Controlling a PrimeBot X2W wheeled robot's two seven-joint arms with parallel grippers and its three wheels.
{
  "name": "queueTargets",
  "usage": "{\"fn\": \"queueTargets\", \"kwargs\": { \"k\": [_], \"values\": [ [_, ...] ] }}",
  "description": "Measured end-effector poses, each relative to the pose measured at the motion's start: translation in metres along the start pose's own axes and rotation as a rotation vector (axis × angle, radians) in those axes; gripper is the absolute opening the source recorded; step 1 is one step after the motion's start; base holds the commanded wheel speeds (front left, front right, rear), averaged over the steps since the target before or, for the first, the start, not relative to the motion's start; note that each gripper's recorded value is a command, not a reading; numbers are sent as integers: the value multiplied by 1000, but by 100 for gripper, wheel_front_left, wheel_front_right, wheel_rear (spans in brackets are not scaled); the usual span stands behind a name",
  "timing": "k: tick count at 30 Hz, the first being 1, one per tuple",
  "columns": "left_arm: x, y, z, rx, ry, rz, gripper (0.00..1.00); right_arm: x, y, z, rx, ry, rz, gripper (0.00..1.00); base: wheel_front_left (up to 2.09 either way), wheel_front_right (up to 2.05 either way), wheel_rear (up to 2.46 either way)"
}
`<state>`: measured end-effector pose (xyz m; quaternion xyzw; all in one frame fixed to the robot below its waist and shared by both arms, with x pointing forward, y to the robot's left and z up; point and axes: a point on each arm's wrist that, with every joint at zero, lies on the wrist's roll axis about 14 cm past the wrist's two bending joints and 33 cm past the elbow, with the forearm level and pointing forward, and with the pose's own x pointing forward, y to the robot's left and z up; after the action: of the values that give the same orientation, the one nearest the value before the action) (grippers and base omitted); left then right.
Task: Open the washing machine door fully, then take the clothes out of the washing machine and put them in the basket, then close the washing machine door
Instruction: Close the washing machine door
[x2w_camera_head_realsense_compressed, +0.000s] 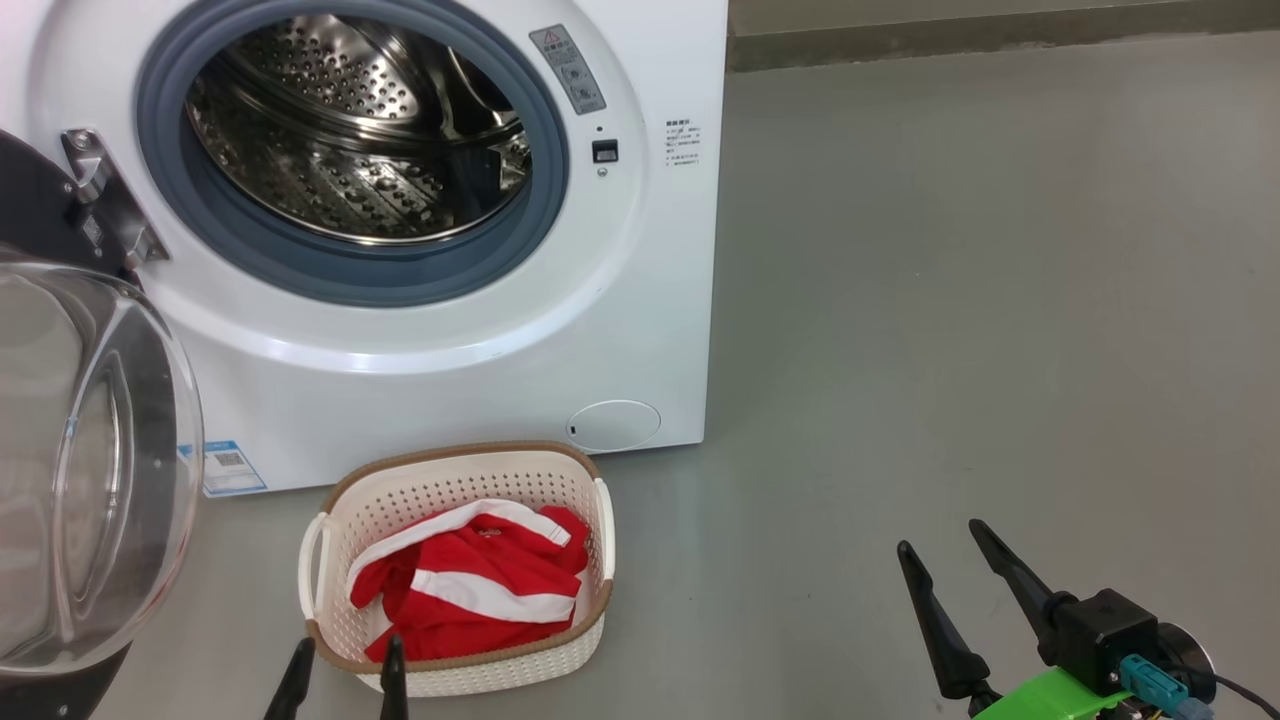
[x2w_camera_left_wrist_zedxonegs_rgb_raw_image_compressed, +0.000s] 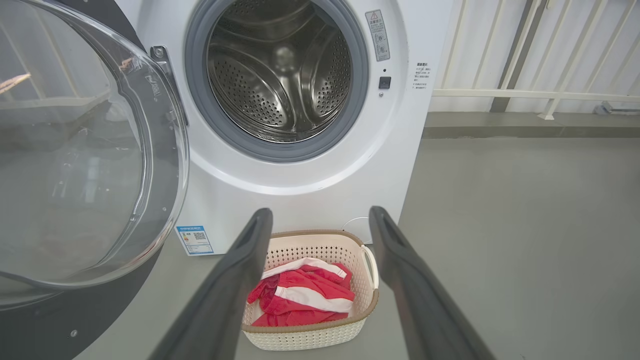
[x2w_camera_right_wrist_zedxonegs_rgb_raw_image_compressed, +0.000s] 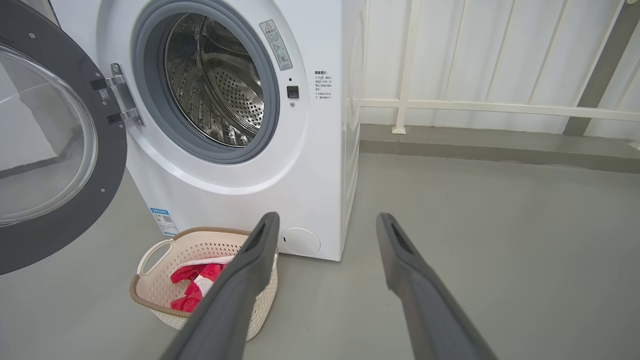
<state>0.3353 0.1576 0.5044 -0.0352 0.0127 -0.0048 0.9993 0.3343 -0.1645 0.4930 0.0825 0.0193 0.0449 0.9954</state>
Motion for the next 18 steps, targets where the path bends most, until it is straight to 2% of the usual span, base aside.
{"fn": "queueTargets", "kwargs": {
  "k": [12,18],
  "values": [
    [-4,6,-1,-6,-2,21,100,4,3,1,-2,-1,12,100,0,0,0],
    [-11,21,0,-6,-12,77,100,12,16,1,-6,3,56,100,0,0,0]
  ]
}}
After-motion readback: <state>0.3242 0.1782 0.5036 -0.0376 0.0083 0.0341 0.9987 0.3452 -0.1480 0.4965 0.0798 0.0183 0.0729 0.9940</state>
